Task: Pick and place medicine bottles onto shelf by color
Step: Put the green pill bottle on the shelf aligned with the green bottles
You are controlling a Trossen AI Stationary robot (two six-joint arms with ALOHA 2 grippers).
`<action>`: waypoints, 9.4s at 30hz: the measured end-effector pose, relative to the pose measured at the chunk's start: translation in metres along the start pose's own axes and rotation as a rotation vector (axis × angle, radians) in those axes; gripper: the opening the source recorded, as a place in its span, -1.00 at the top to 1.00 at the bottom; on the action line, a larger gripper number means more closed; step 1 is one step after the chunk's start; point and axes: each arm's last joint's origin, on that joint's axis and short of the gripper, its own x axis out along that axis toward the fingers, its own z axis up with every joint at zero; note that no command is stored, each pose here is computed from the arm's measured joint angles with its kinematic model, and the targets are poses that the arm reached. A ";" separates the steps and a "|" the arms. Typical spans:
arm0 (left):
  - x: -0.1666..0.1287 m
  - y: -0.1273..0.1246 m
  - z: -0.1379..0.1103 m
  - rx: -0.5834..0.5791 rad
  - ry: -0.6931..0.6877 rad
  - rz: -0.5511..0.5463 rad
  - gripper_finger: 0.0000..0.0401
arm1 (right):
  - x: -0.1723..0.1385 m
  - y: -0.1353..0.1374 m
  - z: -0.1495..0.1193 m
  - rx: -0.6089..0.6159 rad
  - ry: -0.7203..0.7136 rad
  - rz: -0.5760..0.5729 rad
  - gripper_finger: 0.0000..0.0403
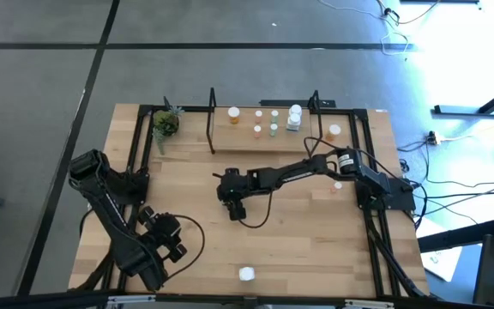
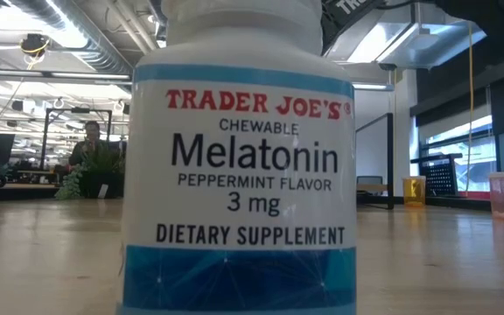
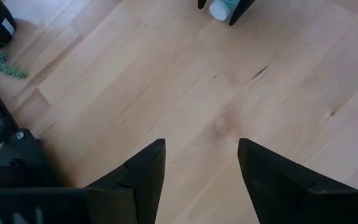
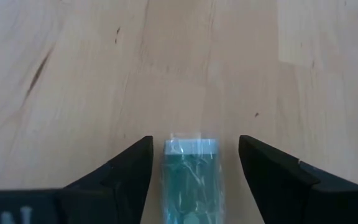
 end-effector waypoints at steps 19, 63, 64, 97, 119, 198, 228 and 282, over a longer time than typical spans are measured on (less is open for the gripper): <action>0.000 0.000 0.000 0.001 0.006 0.001 0.03 | 0.000 0.004 0.001 -0.009 -0.008 0.010 0.37; 0.000 0.000 0.000 0.000 0.007 0.000 0.03 | -0.002 -0.002 0.003 0.110 0.012 0.075 0.25; 0.000 0.000 0.000 -0.001 0.007 0.000 0.03 | -0.002 -0.002 0.003 0.105 0.012 0.075 0.26; 0.000 0.000 -0.001 0.000 0.014 0.001 0.03 | -0.038 -0.008 0.042 0.224 0.160 0.067 -0.20; 0.000 0.000 0.000 0.023 0.015 -0.002 0.03 | -0.040 0.000 0.062 0.106 0.145 0.029 -0.21; 0.000 -0.001 0.000 0.020 0.004 -0.008 0.03 | 0.011 0.005 0.032 0.149 0.241 -0.005 0.30; 0.000 -0.001 0.000 0.021 0.004 -0.008 0.03 | -0.036 0.027 0.069 -0.001 0.062 -0.067 0.37; 0.038 0.003 0.060 0.165 -0.066 0.187 0.03 | -0.194 0.115 0.011 0.476 -0.549 -1.157 0.37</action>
